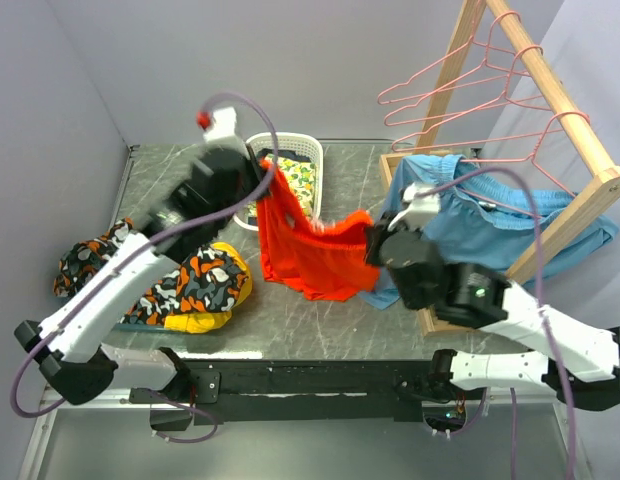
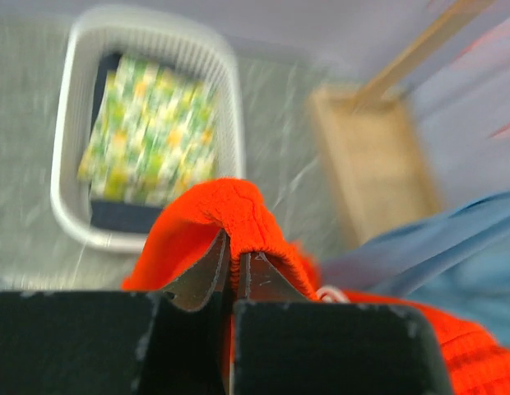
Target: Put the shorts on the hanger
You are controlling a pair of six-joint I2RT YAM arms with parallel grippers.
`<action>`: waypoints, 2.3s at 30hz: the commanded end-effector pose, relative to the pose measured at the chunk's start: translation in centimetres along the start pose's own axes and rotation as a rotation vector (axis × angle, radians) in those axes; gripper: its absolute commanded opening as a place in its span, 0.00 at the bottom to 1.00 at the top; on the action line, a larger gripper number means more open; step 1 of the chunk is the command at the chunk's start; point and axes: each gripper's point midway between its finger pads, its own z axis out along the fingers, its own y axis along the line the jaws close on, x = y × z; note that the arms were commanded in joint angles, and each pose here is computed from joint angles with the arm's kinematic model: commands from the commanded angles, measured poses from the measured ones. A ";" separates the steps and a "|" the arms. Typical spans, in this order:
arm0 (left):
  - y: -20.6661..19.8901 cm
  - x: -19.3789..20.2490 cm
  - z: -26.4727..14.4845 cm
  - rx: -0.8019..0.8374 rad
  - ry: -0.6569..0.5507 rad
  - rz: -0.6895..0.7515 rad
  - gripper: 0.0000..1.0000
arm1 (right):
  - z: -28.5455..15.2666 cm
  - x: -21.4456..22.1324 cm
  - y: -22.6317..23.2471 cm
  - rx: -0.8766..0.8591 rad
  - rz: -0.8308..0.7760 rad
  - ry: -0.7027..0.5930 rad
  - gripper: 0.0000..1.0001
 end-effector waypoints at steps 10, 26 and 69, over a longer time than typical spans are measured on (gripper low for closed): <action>8.0 19.4 4.1 -0.154 0.399 -0.058 0.11 | 5.3 20.0 -5.0 0.132 0.016 0.316 0.00; -8.1 -0.5 8.7 0.353 -0.021 0.276 0.79 | 6.3 27.5 -5.4 0.089 -0.025 0.488 0.00; -22.9 3.9 13.9 1.155 -0.126 0.406 0.49 | 7.1 31.9 -6.0 -0.011 -0.144 0.655 0.00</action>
